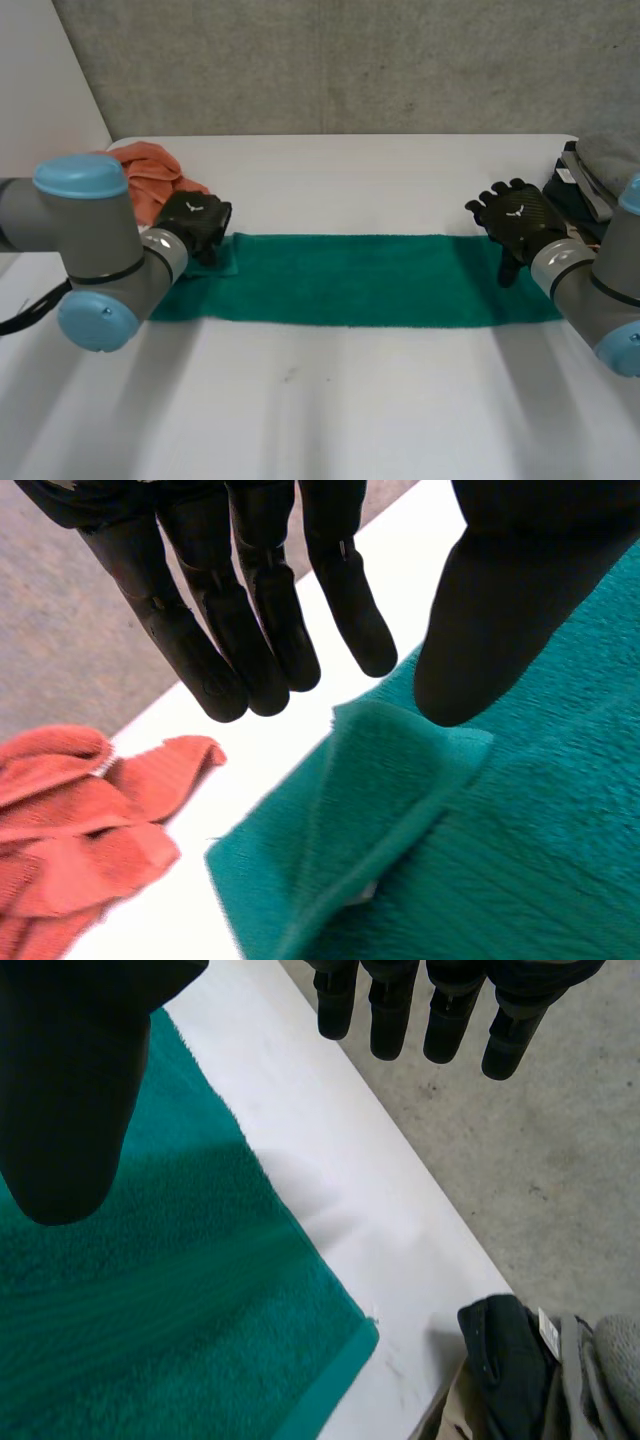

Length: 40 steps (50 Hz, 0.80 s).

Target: Fold the laundry.

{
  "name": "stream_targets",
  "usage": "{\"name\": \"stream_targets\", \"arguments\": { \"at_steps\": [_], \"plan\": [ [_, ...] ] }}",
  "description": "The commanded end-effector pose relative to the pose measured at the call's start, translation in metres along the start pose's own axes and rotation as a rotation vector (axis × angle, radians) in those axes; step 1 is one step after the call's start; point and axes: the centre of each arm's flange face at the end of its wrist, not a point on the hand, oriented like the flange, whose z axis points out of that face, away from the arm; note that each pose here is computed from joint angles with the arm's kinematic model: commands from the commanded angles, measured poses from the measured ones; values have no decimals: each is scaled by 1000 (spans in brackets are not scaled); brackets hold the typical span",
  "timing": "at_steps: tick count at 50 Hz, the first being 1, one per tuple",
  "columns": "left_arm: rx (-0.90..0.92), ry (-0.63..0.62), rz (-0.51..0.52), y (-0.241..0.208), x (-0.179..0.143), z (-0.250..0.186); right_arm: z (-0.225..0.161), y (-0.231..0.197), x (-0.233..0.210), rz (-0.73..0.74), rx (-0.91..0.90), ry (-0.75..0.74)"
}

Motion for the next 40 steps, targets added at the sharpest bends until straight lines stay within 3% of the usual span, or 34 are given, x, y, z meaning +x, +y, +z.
{"name": "stream_targets", "arguments": {
  "at_steps": [1,6,26,29,35,37,40],
  "plan": [
    [-1,-42,44,-2,-19,1,1,-2,-2,1,2,10],
    [-22,-52,48,8,-30,9,1,-1,-2,1,3,10],
    [-99,15,66,39,-21,27,2,2,-7,0,-5,1],
    [-77,-53,79,42,-37,44,2,2,-7,-1,-6,0],
    [-72,-485,71,44,-106,72,0,2,-8,-2,-14,1],
    [-72,-514,74,32,-105,66,-1,3,-9,-2,-18,2],
    [-43,-462,69,20,-95,56,-2,2,-8,-2,-17,3]
  ]
}}
